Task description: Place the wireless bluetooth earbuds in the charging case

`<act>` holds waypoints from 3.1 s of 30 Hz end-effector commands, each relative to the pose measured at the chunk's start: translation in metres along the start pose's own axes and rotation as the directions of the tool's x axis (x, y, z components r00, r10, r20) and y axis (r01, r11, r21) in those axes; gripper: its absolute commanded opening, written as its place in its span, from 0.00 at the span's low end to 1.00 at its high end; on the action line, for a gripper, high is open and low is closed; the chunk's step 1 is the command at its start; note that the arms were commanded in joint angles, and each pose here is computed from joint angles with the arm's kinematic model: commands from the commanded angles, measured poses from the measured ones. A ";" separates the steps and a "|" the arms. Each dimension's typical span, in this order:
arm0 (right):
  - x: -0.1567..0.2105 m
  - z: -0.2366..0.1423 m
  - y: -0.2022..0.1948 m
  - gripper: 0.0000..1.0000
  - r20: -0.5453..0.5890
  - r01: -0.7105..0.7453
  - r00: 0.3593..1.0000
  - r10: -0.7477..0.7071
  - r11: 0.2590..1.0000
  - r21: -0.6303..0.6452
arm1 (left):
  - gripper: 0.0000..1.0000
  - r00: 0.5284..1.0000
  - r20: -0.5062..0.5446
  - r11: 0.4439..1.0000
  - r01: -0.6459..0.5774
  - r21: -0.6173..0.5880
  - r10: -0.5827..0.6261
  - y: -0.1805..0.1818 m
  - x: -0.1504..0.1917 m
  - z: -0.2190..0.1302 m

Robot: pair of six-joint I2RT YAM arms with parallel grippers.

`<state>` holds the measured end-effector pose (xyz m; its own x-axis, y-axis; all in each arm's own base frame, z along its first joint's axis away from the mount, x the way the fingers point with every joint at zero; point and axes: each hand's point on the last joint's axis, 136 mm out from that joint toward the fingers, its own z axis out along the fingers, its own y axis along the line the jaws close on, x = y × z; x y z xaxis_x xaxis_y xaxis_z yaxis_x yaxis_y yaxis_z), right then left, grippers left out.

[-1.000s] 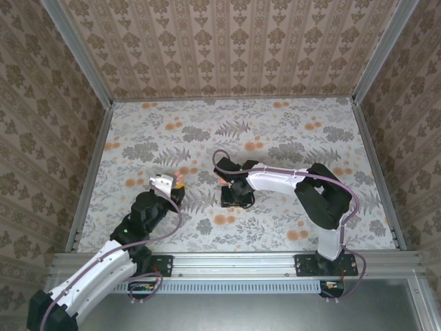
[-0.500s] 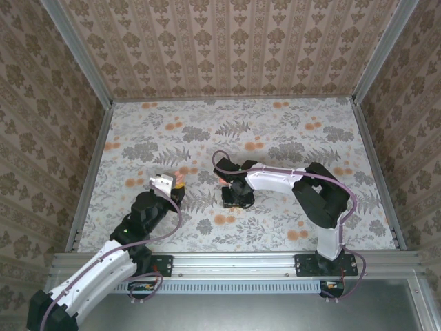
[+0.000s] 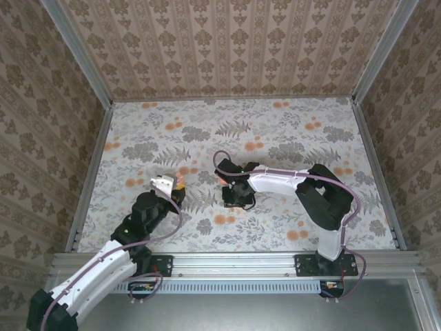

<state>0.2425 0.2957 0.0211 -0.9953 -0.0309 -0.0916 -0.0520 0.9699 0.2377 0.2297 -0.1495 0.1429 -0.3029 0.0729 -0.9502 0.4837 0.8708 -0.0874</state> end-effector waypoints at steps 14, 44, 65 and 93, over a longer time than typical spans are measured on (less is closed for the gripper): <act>-0.038 -0.065 -0.023 0.22 0.454 0.066 0.890 -0.034 0.996 -0.056 | 0.17 0.997 -0.014 0.959 -0.063 0.275 0.069 -0.049 0.016 0.032; -0.040 -0.152 -0.033 0.23 0.803 0.289 0.592 0.067 0.913 -0.289 | 0.13 0.979 0.169 0.731 -0.196 0.653 0.111 -0.166 0.010 0.084; -0.047 -0.157 0.001 0.22 0.810 0.393 0.583 0.067 0.849 -0.353 | 0.13 0.982 0.176 0.736 -0.166 0.656 0.065 -0.175 -0.006 0.091; -0.055 -0.163 0.003 0.22 0.833 0.393 0.547 0.084 0.853 -0.344 | 0.13 0.985 0.170 0.727 -0.145 0.671 0.040 -0.177 -0.010 0.088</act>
<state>0.2780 0.2563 0.1651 -0.5254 0.2406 -0.8161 -0.4381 0.7458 0.5019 0.2227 -0.3417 0.1231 -0.1584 0.0739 -0.9846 0.9360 0.3288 -0.1259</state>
